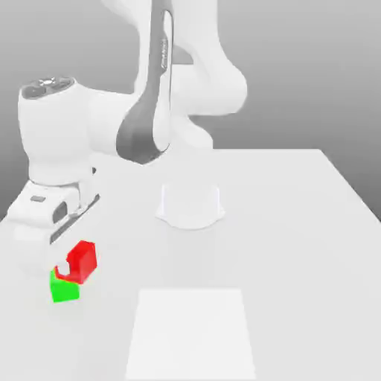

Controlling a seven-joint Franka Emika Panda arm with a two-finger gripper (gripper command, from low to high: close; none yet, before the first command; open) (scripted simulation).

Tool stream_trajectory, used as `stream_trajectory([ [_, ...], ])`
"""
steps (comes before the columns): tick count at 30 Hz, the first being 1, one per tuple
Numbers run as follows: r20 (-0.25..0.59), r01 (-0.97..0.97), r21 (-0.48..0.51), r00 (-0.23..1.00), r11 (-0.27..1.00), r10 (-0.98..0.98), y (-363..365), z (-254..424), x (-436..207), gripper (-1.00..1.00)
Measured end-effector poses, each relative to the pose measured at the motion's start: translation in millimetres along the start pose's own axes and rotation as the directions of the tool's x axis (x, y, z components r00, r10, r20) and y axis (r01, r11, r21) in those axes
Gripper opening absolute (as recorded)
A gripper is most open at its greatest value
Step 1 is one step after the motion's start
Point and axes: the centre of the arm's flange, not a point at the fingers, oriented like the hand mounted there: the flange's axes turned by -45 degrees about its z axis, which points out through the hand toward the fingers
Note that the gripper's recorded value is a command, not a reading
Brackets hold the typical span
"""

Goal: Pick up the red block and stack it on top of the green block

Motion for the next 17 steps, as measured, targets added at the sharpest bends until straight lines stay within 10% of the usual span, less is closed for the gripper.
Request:
stream_trajectory([
  [13, -0.016, 0.101, -0.007, 0.995, 0.995, -0.101, -33, 56, -34, -1.0],
  [14, -0.015, 0.099, -0.006, 0.995, 0.995, -0.099, -34, 63, -34, 1.0],
  [17, -0.015, 0.099, -0.006, 0.995, 0.995, -0.099, -34, 63, -34, 1.0],
])
